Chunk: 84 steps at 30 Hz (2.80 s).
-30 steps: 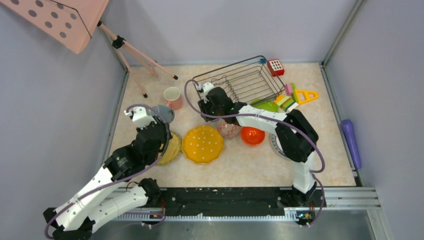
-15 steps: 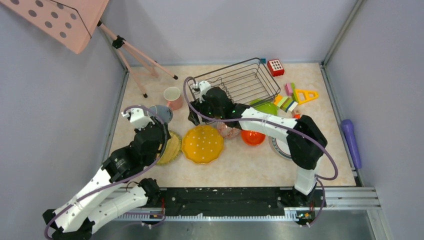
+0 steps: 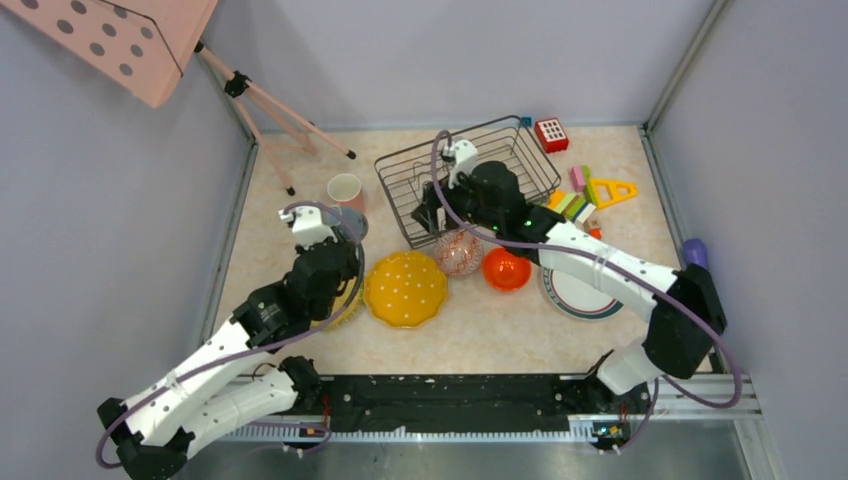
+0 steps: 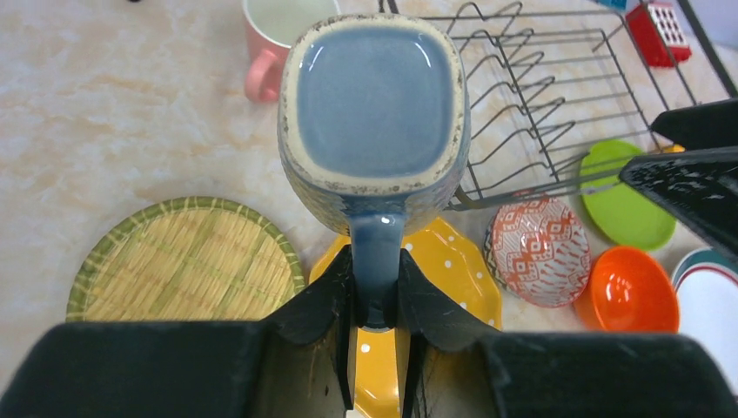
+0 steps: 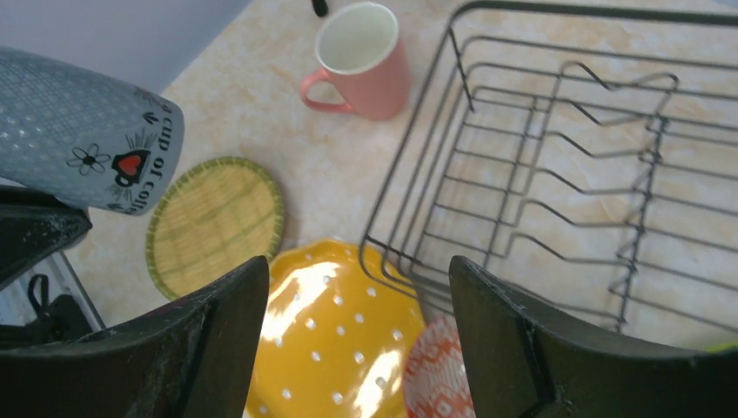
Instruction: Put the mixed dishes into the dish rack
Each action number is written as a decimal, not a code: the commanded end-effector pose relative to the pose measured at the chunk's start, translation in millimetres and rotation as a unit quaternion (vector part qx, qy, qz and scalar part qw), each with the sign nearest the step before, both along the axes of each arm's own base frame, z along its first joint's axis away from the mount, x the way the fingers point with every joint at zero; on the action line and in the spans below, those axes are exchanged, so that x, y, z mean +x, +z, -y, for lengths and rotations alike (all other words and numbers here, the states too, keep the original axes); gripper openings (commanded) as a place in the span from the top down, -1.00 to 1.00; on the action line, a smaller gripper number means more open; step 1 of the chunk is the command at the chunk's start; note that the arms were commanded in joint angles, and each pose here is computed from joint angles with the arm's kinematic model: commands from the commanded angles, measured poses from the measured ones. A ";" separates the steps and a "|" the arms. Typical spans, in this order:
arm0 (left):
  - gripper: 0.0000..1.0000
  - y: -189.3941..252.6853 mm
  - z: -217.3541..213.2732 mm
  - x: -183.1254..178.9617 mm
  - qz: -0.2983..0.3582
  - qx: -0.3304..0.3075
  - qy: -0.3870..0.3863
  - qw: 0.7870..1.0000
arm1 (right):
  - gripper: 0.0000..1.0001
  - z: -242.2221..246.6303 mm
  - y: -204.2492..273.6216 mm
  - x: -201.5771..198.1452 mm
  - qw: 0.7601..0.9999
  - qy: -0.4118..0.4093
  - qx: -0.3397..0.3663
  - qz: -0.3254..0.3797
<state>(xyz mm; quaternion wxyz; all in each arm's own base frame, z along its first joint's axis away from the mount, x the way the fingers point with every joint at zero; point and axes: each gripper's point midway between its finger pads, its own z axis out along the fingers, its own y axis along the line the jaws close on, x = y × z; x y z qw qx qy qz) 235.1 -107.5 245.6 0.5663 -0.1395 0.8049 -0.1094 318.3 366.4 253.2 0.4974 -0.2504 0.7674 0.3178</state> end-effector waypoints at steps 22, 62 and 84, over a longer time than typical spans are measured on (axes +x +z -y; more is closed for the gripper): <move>1.00 11.7 120.5 72.0 0.092 0.207 -0.254 0.940 | -0.69 78.0 61.7 -15.8 0.922 -0.227 0.182 -0.257; 1.00 27.2 148.2 71.8 0.250 0.371 -0.311 0.839 | -0.23 23.5 15.5 -4.2 0.803 -0.259 0.265 -0.467; -0.61 27.2 136.5 42.5 0.214 0.183 -0.294 0.913 | 1.00 45.7 30.9 59.5 0.925 -0.215 0.157 -0.270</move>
